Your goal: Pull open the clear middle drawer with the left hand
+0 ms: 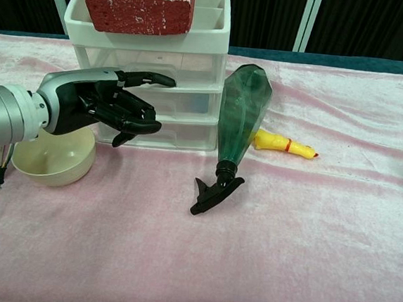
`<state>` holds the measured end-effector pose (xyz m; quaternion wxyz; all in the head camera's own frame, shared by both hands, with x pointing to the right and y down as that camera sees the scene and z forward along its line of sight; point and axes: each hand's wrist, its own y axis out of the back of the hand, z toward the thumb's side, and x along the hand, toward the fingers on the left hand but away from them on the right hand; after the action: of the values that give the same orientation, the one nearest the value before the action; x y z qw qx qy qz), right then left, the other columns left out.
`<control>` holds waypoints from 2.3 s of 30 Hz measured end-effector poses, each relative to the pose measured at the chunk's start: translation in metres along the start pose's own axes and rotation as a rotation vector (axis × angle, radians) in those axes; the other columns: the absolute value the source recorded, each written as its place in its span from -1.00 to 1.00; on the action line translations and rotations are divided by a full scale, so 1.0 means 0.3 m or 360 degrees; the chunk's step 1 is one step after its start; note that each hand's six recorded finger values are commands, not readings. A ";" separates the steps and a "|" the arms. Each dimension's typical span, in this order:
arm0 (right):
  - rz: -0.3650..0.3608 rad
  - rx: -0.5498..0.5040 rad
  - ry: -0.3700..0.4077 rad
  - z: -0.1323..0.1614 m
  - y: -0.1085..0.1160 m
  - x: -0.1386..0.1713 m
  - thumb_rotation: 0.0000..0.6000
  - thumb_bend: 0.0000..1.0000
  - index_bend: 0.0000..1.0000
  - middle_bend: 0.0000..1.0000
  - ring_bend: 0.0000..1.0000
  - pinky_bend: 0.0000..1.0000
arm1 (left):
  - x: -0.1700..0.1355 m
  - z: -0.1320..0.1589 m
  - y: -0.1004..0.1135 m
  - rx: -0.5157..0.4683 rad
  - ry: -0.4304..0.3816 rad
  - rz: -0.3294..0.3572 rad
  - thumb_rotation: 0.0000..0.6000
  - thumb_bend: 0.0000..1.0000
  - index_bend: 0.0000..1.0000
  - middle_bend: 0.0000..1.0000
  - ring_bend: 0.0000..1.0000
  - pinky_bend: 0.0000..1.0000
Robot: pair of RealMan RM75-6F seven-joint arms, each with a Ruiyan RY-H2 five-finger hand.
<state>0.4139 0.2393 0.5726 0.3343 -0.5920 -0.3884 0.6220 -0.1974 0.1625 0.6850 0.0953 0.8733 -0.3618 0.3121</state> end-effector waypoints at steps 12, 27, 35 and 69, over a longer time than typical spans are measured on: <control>-0.0003 0.0003 0.0001 0.000 0.002 0.000 1.00 -0.85 -0.71 -0.82 -0.62 -0.59 | -0.003 -0.001 -0.003 0.0012 0.0007 -0.0015 1.00 -0.37 -1.00 0.34 0.30 0.46; -0.0005 0.0004 0.0001 0.000 0.002 0.000 1.00 -0.85 -0.71 -0.82 -0.62 -0.59 | -0.003 0.004 0.008 0.0003 -0.0013 0.0013 1.00 -0.37 -1.00 0.36 0.30 0.46; -0.0002 0.0002 0.0000 0.000 0.001 -0.001 1.00 -0.85 -0.71 -0.80 -0.62 -0.59 | -0.008 0.003 0.006 0.0003 -0.0010 0.0006 1.00 -0.37 -1.00 0.36 0.30 0.46; 0.0003 0.0001 -0.0001 -0.001 -0.001 0.000 1.00 -0.85 -0.71 -0.80 -0.62 -0.59 | -0.006 0.015 -0.002 -0.0026 -0.0040 0.0000 1.00 -0.36 -1.00 0.38 0.30 0.46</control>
<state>0.4141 0.2393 0.5728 0.3338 -0.5921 -0.3876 0.6227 -0.1960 0.1623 0.6803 0.0978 0.8763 -0.3655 0.2981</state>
